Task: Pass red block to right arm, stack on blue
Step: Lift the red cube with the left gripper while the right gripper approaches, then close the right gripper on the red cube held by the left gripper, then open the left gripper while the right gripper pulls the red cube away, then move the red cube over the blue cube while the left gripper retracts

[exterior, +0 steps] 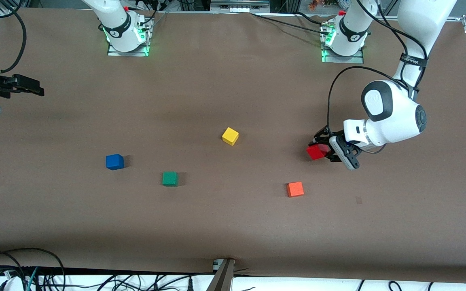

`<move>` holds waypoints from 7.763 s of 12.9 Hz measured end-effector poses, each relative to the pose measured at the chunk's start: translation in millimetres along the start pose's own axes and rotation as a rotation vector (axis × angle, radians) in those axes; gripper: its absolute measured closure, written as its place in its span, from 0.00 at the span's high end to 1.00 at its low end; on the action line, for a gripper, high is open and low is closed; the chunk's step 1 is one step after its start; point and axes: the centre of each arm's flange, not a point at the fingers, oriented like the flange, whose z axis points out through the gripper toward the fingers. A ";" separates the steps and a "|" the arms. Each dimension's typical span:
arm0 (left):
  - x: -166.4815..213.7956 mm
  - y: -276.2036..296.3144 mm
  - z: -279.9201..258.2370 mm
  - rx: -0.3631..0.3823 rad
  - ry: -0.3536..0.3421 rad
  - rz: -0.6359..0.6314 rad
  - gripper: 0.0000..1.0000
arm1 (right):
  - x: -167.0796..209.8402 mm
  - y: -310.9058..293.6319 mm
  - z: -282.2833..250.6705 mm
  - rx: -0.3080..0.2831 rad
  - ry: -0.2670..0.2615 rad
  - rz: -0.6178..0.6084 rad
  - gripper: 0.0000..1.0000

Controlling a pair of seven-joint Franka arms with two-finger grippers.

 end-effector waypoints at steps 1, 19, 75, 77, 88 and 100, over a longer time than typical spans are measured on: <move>6.3 5.9 0.1 -0.058 0.047 0.035 0.56 | 1.0 0.1 1.4 0.000 -0.003 0.000 1.00; 115.8 176.7 94.1 -0.395 0.669 0.640 0.56 | 117.5 -99.2 138.9 0.979 -0.151 -0.118 1.00; 176.0 105.6 -55.3 -0.470 0.193 0.599 1.00 | 111.4 -109.4 203.4 0.438 0.113 -0.257 0.56; 169.7 112.1 -67.3 -0.440 0.000 0.553 1.00 | 113.5 -86.0 206.4 0.272 0.112 -0.279 0.56; 110.6 137.3 -114.4 0.118 -0.830 -0.079 1.00 | 107.8 -48.2 268.2 -0.013 0.124 -0.129 0.56; 145.2 160.9 -241.5 0.595 -0.530 -0.443 1.00 | 110.6 -58.8 308.5 -0.049 0.183 -0.135 0.56</move>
